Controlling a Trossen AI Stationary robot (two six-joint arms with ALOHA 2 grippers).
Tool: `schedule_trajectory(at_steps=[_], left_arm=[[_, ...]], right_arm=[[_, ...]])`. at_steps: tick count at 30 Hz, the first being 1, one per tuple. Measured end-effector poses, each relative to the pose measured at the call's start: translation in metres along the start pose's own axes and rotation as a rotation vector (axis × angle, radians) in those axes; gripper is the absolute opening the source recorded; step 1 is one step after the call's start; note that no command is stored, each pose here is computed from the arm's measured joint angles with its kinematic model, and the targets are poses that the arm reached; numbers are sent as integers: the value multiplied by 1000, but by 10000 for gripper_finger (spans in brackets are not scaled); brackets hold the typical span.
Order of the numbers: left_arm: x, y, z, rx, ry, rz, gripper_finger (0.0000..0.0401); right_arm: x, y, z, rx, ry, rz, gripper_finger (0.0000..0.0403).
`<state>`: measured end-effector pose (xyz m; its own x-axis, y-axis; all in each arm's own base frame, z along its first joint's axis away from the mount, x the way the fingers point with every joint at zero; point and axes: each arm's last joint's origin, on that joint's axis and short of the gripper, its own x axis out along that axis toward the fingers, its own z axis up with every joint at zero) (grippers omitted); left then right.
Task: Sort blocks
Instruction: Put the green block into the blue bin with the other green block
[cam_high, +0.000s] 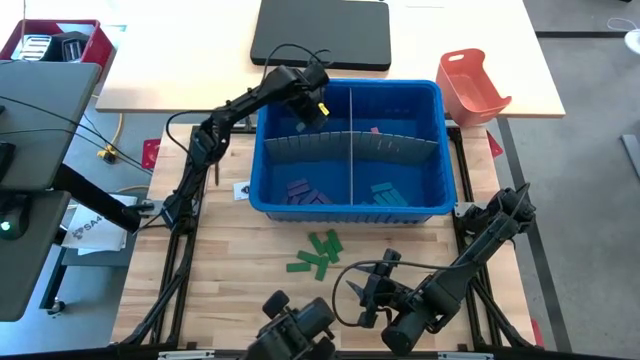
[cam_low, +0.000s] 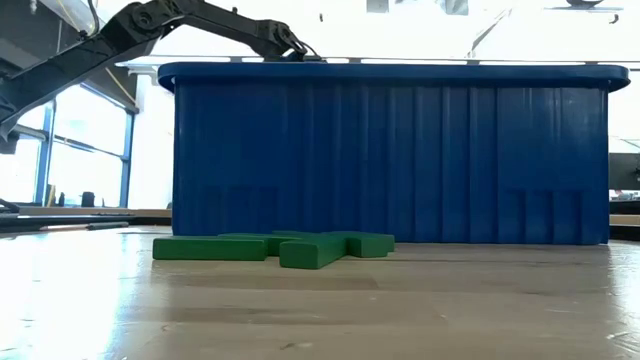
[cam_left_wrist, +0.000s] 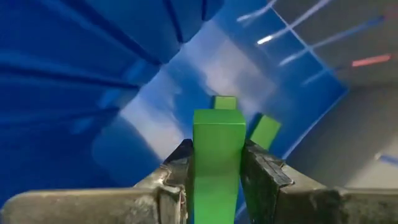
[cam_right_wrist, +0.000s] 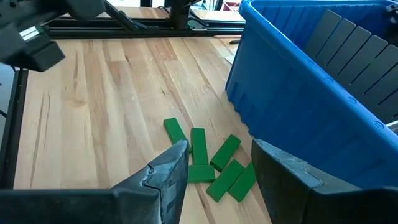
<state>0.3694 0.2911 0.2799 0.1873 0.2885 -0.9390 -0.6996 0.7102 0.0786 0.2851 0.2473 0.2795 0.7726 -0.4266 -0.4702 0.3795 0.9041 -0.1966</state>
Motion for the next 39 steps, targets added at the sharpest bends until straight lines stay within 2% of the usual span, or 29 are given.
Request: schedule_trajectory(at_steps=[8, 14, 21, 24, 28, 31, 39], left_arm=[[6, -3, 2, -197, -22, 3, 85], [35, -4, -6, -291, 20, 16, 85], [65, -4, -16, -352, 63, -31, 85], [76, -5, -19, -364, 65, -54, 86], [81, -6, -23, -361, 83, -57, 114], [81, -6, -23, -352, 84, -61, 127], [75, -2, -23, -278, 98, -156, 134]], right_arm=[[0, 0, 0, 3, -2, 1, 171], [0, 0, 0, 5, -2, 3, 171], [-2, 2, -1, 5, 8, 18, 171], [-2, 2, -1, 4, 6, 18, 171], [-2, 2, -1, 8, 5, 17, 171], [-2, 2, -1, 11, 5, 16, 171], [-2, 2, -1, 12, 4, 16, 171]])
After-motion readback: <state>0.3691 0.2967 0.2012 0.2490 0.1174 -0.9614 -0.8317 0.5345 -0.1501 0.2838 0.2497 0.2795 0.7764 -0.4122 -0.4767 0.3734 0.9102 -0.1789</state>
